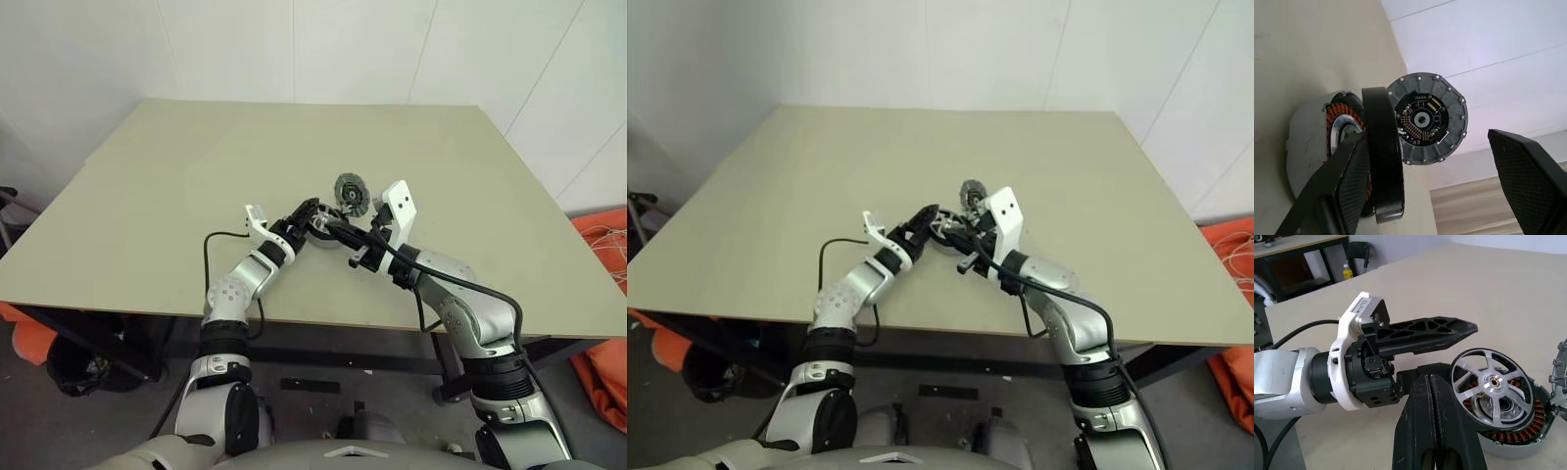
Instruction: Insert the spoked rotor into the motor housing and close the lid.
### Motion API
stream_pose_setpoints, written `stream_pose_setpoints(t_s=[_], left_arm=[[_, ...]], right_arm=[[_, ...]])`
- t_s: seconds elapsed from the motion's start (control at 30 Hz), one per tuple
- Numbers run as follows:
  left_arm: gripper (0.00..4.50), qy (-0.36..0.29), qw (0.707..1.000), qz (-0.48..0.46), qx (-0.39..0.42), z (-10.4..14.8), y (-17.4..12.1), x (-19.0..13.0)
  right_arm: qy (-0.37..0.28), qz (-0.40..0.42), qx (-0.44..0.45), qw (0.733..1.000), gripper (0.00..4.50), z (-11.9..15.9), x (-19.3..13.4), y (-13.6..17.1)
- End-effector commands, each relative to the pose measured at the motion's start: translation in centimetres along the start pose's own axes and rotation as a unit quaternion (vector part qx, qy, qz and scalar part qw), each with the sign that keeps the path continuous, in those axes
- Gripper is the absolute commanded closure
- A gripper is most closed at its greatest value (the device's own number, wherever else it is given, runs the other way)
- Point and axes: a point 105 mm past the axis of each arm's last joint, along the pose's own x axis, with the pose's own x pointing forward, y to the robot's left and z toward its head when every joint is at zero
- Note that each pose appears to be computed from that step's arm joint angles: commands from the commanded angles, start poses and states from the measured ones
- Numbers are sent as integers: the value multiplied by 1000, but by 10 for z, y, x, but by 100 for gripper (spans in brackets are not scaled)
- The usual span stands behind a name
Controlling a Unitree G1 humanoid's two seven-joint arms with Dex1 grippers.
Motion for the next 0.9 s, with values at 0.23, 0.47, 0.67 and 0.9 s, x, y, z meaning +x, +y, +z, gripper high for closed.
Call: stream_pose_setpoints(t_s=[0.23,0.47,0.67,0.9], left_arm=[[57,4,1000,11,29,3,-8,-1],[57,-11,998,45,51,11,4,-5],[57,-57,992,65,96,33,6,-17],[150,-111,958,40,263,57,-11,-46]], right_arm=[[-25,8,-17,1000,450,17,2,2],[-24,4,-16,1000,450,16,1,1],[-20,-1,-15,1000,450,13,2,-2],[-6,-30,-17,999,450,4,5,-14]])
